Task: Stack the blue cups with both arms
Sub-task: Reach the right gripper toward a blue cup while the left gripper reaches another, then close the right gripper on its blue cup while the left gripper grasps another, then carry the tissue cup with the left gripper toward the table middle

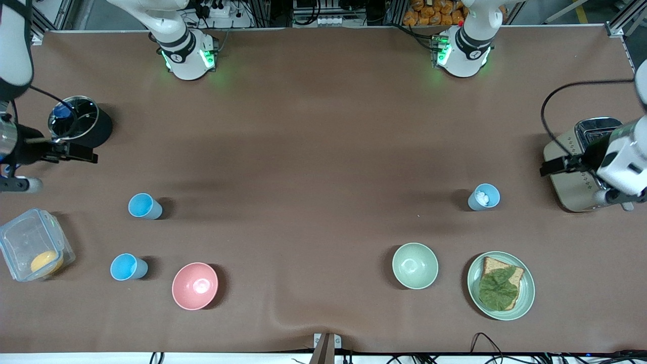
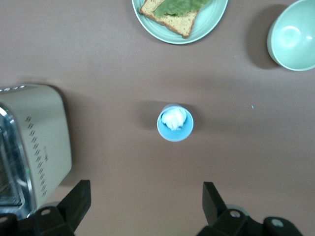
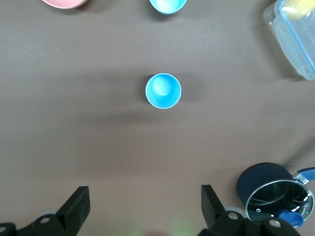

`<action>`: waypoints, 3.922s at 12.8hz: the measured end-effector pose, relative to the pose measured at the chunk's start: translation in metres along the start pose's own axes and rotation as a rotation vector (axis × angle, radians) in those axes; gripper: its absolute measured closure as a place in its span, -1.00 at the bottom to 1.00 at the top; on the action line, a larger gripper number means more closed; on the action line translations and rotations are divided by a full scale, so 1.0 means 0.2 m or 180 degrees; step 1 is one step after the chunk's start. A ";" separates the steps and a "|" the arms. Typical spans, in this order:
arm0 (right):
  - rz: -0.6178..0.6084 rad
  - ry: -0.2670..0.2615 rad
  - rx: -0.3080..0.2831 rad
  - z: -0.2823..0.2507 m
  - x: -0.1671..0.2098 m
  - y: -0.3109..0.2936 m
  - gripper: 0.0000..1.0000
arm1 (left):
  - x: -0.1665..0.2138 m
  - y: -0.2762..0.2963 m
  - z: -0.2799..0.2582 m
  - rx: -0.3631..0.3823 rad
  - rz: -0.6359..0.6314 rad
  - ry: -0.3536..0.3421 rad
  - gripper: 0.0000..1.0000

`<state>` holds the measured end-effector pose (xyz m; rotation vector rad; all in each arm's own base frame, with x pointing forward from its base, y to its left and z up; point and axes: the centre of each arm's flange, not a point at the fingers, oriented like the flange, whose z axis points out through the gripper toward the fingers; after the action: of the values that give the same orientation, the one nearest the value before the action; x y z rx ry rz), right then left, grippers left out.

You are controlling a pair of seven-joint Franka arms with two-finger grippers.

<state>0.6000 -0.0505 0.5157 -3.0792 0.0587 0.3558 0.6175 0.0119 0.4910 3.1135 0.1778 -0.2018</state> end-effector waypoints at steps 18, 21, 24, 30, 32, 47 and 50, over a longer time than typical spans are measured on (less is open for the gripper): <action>-0.0125 -0.0197 -0.0179 0.83 0.53 -0.01 -1.00 | -0.02 0.04 1.05 -0.0080 0.0050 -0.0005 -0.66; -0.0336 -0.0198 -0.0135 0.98 0.56 0.14 -1.00 | -0.03 0.04 1.08 -0.0079 0.0060 0.0027 -0.54; -0.0451 -0.0118 -0.0106 1.15 0.54 0.25 -1.00 | -0.05 0.04 1.17 -0.0091 0.0062 0.0042 -0.43; -0.0485 0.0055 -0.0121 1.37 0.51 0.23 -1.00 | -0.04 0.04 1.25 -0.0109 0.0066 0.0028 0.27; -0.0489 0.0089 -0.0124 1.43 0.49 0.23 -1.00 | -0.04 0.04 1.25 -0.0109 0.0068 0.0029 0.74; -0.0494 0.0157 -0.0133 1.43 0.48 0.23 0.92 | -0.35 1.02 0.85 -0.0799 -0.0457 -0.0122 0.95; -0.0522 0.0215 -0.0136 1.24 0.49 0.19 0.92 | -0.46 1.28 0.85 -0.0870 -0.0666 -0.0082 0.95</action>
<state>0.6373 -0.0802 0.2516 -3.1088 -0.2007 0.2487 0.5352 -0.2568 0.3367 2.8166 0.4870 -0.2012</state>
